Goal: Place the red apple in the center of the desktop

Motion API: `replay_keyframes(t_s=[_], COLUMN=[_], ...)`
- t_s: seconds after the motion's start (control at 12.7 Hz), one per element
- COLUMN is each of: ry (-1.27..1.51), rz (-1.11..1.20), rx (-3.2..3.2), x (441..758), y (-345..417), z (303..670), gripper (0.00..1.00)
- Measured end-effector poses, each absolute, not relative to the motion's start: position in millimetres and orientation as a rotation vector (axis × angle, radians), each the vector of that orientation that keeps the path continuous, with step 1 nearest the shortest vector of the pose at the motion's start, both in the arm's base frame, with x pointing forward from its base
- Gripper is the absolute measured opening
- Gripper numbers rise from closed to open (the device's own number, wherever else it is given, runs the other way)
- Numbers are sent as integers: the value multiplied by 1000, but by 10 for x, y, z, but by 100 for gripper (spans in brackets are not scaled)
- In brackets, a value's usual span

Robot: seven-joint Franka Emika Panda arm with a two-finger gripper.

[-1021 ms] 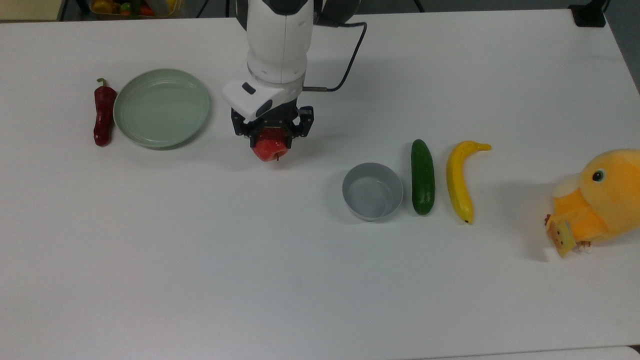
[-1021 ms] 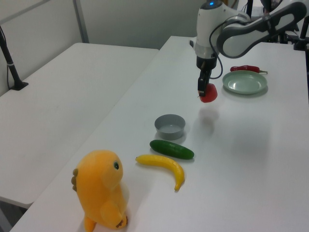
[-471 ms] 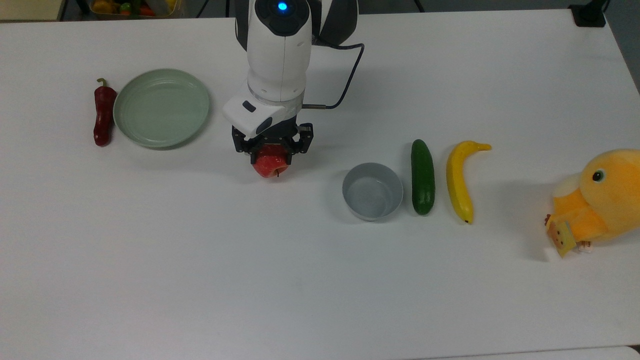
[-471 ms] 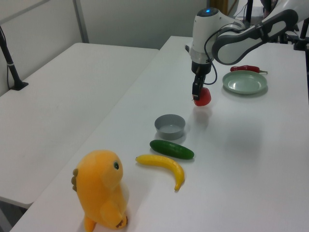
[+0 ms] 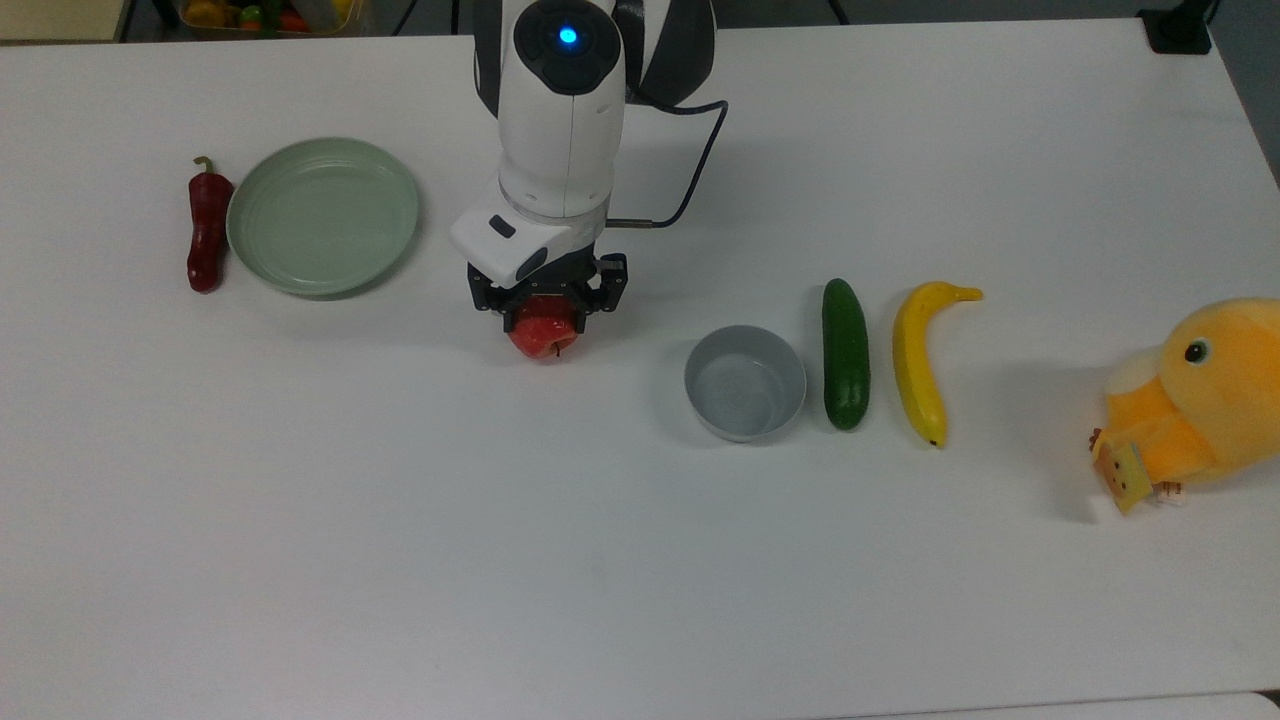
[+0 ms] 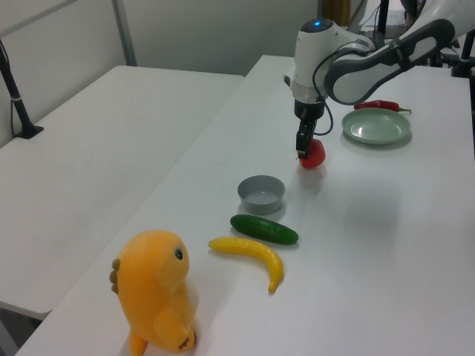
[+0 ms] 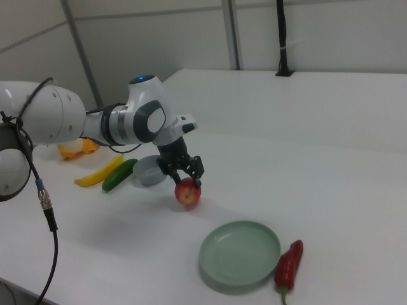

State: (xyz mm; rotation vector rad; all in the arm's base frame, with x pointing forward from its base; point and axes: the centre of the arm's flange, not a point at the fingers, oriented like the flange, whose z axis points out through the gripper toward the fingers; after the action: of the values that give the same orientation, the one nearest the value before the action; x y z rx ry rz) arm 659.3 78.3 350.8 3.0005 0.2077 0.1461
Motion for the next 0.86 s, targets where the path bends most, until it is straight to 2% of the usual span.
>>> replay_keyframes(t_s=[0.16, 0.31, 0.86], ry=[208, 208, 234], rz=[146, 147, 175], rx=[3000, 3000, 3006], x=[6594, 6595, 6609], y=[784, 784, 909], z=[3507, 3508, 3602], gripper=[96, 100, 100])
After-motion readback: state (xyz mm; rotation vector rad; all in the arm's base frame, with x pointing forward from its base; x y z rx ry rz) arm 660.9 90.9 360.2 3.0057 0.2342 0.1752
